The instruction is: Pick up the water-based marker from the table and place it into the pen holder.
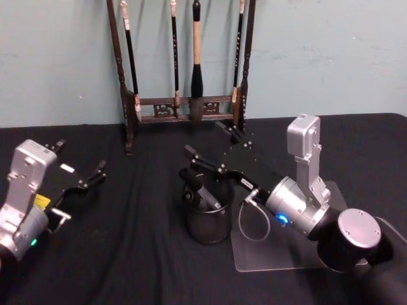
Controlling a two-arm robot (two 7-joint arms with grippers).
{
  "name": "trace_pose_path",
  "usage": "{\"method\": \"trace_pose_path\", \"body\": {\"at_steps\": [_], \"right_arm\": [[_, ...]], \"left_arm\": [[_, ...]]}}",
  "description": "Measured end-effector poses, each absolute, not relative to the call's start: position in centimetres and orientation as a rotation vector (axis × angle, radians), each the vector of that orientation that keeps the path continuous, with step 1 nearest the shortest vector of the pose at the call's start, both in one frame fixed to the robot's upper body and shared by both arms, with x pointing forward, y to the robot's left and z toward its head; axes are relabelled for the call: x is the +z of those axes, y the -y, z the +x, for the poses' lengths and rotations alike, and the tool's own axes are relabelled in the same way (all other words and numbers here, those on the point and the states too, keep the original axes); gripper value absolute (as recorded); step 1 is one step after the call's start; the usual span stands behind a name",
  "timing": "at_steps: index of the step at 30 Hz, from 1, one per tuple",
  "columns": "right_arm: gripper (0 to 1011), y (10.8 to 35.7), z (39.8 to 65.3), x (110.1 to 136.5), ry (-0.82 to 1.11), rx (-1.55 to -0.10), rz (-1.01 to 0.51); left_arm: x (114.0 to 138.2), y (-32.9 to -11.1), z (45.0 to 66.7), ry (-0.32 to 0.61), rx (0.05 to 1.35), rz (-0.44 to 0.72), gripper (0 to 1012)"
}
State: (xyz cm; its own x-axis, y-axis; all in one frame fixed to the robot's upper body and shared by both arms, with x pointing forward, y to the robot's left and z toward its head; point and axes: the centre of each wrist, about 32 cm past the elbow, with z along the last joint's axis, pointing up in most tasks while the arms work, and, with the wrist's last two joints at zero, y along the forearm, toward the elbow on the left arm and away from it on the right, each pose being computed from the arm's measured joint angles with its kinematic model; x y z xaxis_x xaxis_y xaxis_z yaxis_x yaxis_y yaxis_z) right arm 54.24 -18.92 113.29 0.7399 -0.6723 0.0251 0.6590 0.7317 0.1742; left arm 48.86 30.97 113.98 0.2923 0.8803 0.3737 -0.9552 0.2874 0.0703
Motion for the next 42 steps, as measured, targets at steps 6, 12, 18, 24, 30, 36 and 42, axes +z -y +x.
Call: {"method": "trace_pose_path", "body": {"at_steps": [6,12,18,24,30,36,42], "right_arm": [[1002,19.4,53.8,113.3,0.078,-0.779,0.157],[1002,20.0,53.3,113.1,0.086,-0.841,0.152],[1002,21.1,52.7,113.0,0.087,-0.889,0.139],[1002,22.3,52.2,112.8,0.083,-0.920,0.124],[1002,23.3,51.7,112.3,0.067,-0.965,0.109],[1002,24.1,51.2,111.6,0.061,-0.988,0.073],[1002,24.4,50.6,110.8,0.046,-0.997,0.039]], "left_arm": [[114.0,-31.0,48.9,0.285,1.248,0.304,1009],[114.0,-31.0,48.9,0.285,1.248,0.304,1009],[114.0,-31.0,48.9,0.285,1.248,0.304,1009],[114.0,-31.0,48.9,0.285,1.248,0.305,1009],[114.0,-31.0,48.9,0.285,1.248,0.304,1009],[114.0,-31.0,48.9,0.285,1.248,0.305,1009],[114.0,-31.0,48.9,0.285,1.248,0.304,1009]]}}
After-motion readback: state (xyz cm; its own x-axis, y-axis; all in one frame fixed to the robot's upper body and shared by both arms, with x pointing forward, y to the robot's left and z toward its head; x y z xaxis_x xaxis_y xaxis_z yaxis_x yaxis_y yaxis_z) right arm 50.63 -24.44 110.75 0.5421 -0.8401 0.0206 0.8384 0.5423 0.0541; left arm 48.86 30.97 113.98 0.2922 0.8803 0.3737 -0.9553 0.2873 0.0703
